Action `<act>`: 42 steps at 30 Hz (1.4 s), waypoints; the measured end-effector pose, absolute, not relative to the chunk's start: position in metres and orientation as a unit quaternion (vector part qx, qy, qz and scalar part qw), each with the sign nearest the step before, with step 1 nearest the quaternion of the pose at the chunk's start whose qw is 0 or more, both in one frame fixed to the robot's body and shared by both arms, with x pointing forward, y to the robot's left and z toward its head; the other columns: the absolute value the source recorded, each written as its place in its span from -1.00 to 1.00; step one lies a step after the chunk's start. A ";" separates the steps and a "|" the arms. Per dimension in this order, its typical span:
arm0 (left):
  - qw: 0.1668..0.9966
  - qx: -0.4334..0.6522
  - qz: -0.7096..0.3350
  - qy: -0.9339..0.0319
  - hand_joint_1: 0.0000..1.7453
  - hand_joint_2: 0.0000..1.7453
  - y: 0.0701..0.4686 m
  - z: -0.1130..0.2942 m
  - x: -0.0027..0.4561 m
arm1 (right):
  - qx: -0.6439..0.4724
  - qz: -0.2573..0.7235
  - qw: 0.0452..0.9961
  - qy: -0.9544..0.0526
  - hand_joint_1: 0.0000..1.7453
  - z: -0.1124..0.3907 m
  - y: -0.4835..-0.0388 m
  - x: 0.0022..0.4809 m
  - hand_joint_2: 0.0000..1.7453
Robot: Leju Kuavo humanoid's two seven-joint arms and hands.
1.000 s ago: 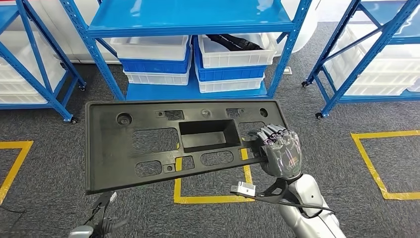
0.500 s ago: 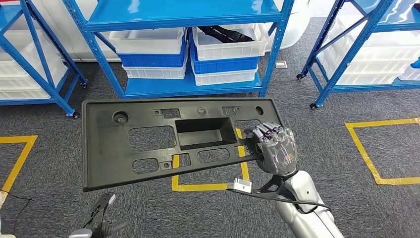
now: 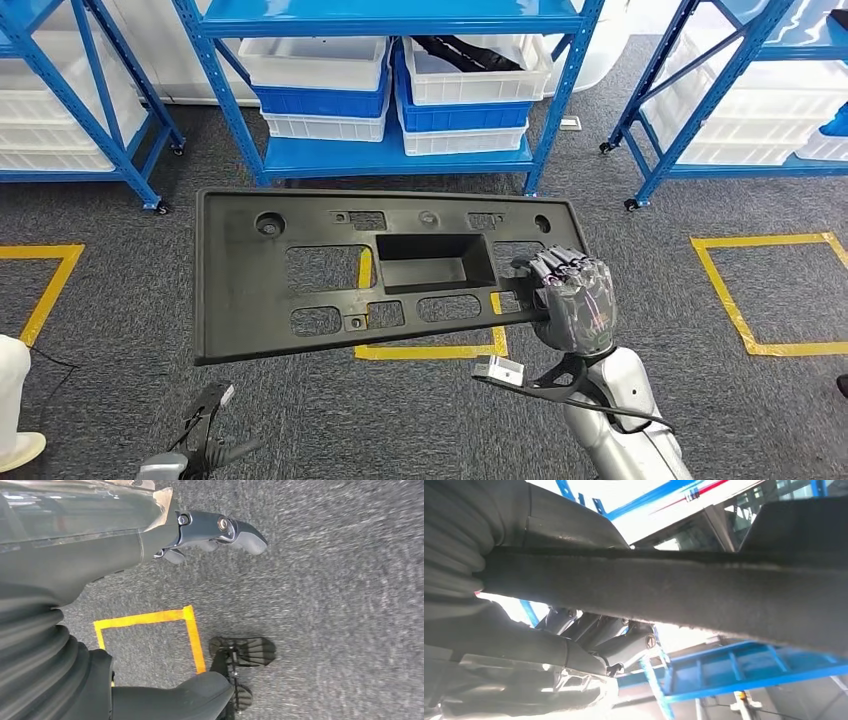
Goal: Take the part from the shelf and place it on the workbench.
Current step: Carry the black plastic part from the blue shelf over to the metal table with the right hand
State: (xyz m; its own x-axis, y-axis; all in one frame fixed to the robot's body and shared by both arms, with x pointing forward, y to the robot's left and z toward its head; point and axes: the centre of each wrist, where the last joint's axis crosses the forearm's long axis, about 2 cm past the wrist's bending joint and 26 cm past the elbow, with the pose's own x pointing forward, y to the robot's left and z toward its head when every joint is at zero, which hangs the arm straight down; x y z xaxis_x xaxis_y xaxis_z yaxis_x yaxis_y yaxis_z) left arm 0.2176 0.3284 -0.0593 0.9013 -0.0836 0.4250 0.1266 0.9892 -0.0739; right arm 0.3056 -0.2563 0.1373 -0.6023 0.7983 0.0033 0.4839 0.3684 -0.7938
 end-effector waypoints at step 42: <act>0.959 -0.021 -0.131 -0.252 -1.00 1.00 0.326 -0.048 0.240 | -0.454 0.325 0.279 -0.781 1.00 0.134 -0.266 0.276 1.00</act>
